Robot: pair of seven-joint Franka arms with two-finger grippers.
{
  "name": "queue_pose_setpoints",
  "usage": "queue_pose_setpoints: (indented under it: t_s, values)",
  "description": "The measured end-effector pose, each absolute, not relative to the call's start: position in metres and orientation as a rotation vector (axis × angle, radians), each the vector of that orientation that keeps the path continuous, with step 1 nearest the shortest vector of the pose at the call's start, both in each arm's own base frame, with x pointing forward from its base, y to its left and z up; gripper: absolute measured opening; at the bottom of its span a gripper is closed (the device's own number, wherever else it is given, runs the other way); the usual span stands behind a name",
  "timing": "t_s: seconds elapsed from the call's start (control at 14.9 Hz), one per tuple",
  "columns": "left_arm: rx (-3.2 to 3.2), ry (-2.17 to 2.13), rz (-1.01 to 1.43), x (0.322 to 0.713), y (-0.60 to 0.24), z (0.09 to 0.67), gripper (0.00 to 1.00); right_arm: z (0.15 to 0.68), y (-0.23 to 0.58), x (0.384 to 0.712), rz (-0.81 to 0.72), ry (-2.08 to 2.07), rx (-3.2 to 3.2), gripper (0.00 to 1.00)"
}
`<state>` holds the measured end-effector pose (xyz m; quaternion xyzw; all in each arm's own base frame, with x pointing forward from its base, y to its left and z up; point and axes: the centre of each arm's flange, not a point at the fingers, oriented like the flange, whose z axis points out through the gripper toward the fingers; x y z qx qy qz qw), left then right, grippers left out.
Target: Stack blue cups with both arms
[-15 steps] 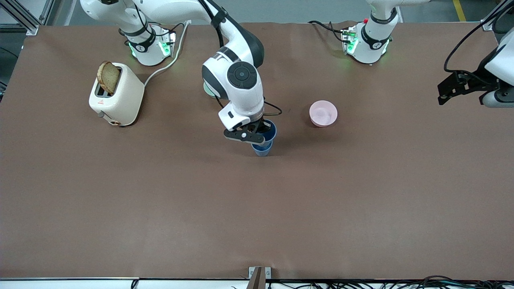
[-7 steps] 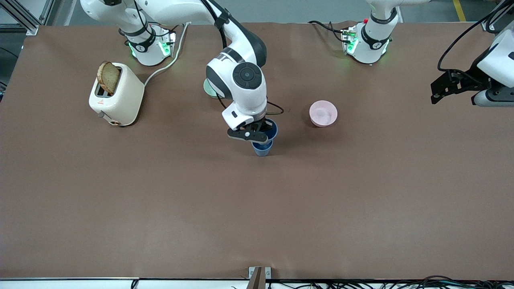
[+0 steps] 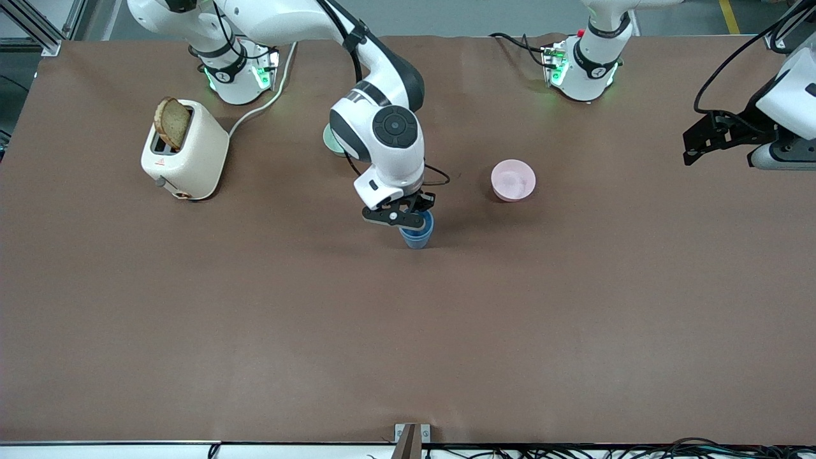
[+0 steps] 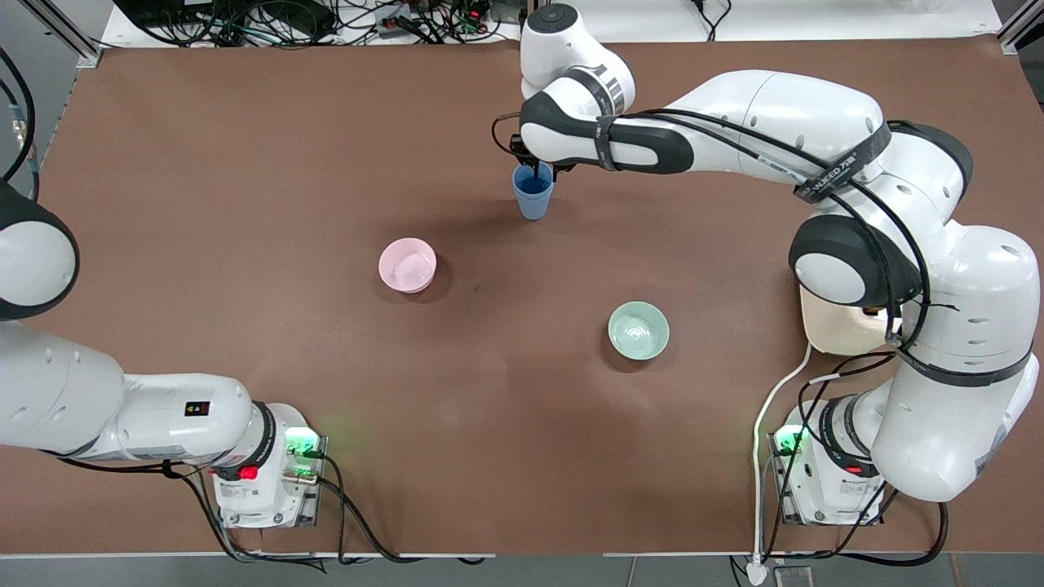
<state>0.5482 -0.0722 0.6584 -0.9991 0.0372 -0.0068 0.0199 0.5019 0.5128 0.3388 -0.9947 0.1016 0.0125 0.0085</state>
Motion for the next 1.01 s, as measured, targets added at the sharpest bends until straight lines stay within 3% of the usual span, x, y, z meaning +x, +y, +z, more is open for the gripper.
queue_pose_setpoints:
  t_s: [0.13,0.34,0.67,1.01]
  values:
    - [-3.1,0.115,-0.02,0.548,-0.072,0.658,1.0,0.354,0.51,0.509,0.006,0.332,-3.089,0.67]
    - [-3.1,0.115,-0.018,0.548,-0.072,0.658,1.0,0.425,0.463,0.539,-0.048,0.436,-3.074,0.98]
    - [-3.099,0.113,-0.017,0.548,-0.071,0.657,1.0,0.591,0.244,0.586,-0.11,0.604,-3.07,1.0]
    - [-3.1,0.111,-0.016,0.549,-0.071,0.657,1.0,0.645,0.038,0.575,-0.015,0.424,-3.137,1.0]
